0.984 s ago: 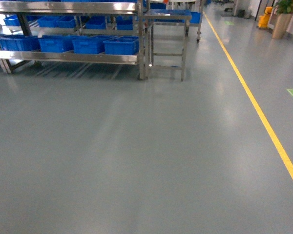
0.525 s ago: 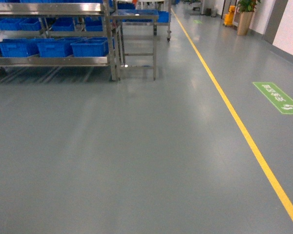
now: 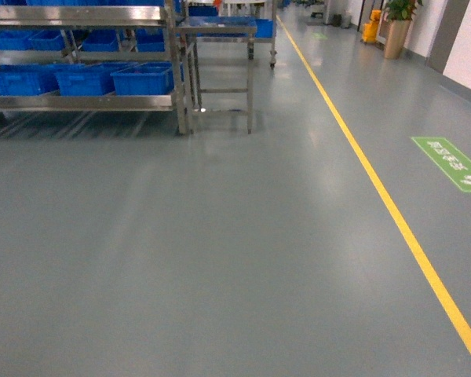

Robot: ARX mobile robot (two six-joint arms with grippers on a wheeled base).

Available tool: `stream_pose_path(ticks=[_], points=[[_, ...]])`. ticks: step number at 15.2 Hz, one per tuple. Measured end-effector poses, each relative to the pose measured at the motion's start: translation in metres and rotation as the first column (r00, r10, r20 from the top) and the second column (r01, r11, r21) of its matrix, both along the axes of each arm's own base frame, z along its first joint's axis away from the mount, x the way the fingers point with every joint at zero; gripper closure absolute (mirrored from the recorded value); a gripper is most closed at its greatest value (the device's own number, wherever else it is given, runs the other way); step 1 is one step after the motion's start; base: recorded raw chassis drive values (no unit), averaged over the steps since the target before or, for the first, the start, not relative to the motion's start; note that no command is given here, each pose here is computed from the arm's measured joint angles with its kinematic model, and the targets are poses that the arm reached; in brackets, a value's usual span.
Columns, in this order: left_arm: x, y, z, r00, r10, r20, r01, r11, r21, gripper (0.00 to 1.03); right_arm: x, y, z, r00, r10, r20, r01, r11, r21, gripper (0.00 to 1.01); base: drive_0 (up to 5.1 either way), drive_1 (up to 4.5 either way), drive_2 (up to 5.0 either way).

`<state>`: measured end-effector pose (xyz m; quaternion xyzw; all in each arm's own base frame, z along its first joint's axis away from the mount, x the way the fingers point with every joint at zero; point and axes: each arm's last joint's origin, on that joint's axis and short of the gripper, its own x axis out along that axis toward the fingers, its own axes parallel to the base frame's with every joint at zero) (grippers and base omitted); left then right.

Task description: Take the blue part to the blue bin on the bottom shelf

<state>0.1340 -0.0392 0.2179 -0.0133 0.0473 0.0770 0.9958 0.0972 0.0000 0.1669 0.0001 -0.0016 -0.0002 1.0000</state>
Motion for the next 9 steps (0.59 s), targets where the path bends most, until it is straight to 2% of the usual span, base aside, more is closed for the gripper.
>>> stream_pose_path(ticks=[7,9], points=[[0.0000,0.0000,0.0001,1.000,0.000,0.001,0.000,1.0000,0.000,0.59,0.0000,0.0000,-0.0001,1.000,0.000,-0.001,0.000,1.0000,0.000,0.03,-1.6,-1.56,-1.6],[0.0001,-0.0001,-0.0001,1.000,0.000,0.000,0.000,1.0000,0.000,0.59,0.0000,0.0000,-0.0002,1.000,0.000,-0.002,0.000,1.0000,0.000,0.03,0.1,4.45,-4.2]])
